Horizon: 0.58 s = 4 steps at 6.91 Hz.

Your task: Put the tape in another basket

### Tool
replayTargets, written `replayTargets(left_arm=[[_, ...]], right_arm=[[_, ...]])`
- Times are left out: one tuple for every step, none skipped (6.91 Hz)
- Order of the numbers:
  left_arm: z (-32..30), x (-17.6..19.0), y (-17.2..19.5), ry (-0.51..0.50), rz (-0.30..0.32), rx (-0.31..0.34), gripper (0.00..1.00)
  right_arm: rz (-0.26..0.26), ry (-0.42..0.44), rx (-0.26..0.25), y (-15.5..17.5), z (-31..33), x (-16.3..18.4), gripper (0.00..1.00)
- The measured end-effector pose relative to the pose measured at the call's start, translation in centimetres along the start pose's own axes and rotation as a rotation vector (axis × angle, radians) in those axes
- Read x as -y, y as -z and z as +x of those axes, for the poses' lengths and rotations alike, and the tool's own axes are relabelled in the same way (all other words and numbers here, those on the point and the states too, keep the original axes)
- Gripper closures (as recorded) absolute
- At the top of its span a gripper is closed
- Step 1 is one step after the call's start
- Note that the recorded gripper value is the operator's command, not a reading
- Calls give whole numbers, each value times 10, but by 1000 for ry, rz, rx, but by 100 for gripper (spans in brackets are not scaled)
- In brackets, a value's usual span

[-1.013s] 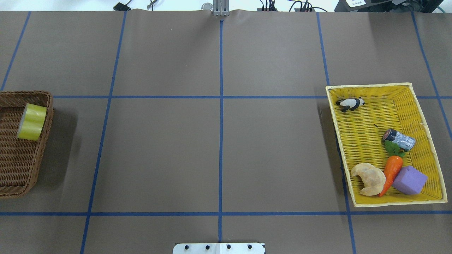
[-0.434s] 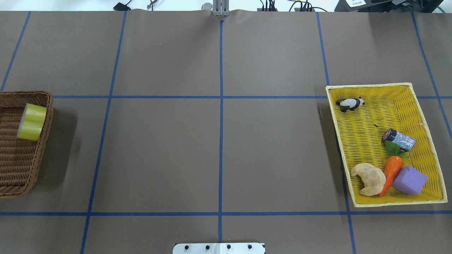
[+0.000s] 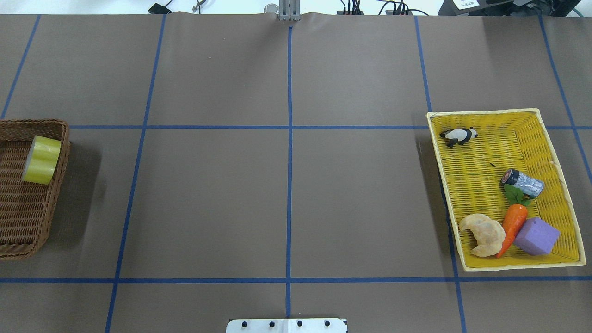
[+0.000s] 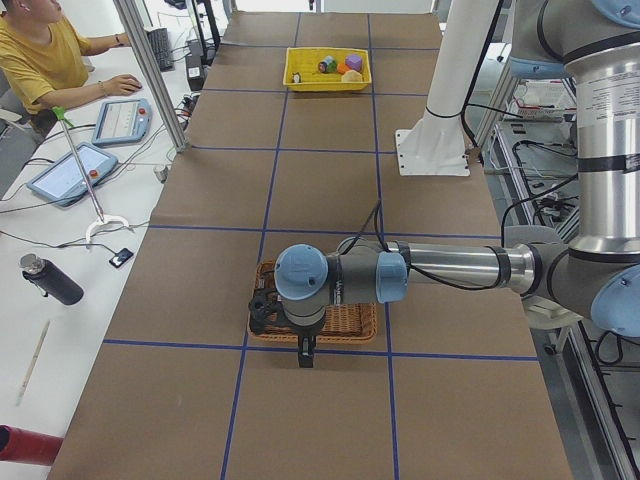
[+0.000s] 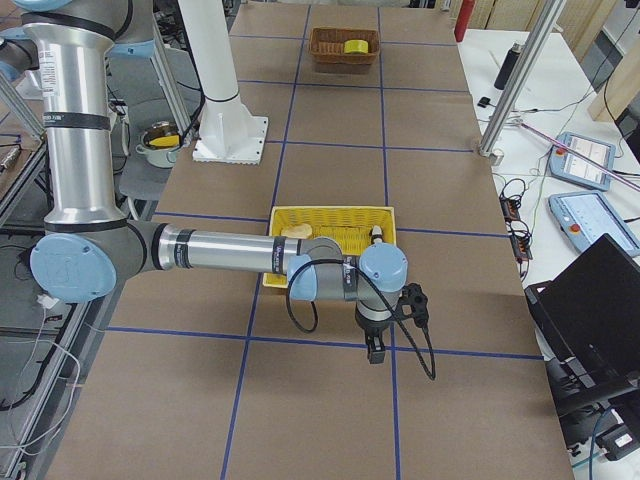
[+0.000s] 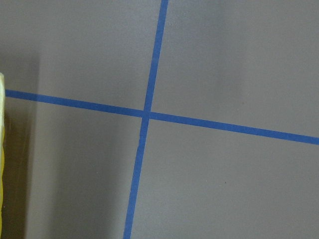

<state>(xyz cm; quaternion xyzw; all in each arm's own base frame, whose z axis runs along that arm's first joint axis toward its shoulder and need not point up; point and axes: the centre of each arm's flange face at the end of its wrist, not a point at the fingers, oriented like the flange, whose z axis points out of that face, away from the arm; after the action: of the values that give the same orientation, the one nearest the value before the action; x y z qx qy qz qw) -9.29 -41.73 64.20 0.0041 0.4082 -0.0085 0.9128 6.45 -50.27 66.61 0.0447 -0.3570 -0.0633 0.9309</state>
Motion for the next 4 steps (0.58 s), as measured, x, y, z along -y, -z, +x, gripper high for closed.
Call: replayTargets(left_arm=[[0, 0, 0, 0, 0, 0, 1], [0, 0, 0, 0, 0, 0, 1], [0, 0, 0, 0, -1, -1, 1], [0, 0, 0, 0, -1, -1, 1]], right_arm=[[-2, 2, 0, -1, -1, 0, 0], [-4, 3, 0, -2, -2, 0, 0], [-6, 6, 0, -3, -2, 1, 0], [-7, 7, 0, -4, -3, 0, 0]])
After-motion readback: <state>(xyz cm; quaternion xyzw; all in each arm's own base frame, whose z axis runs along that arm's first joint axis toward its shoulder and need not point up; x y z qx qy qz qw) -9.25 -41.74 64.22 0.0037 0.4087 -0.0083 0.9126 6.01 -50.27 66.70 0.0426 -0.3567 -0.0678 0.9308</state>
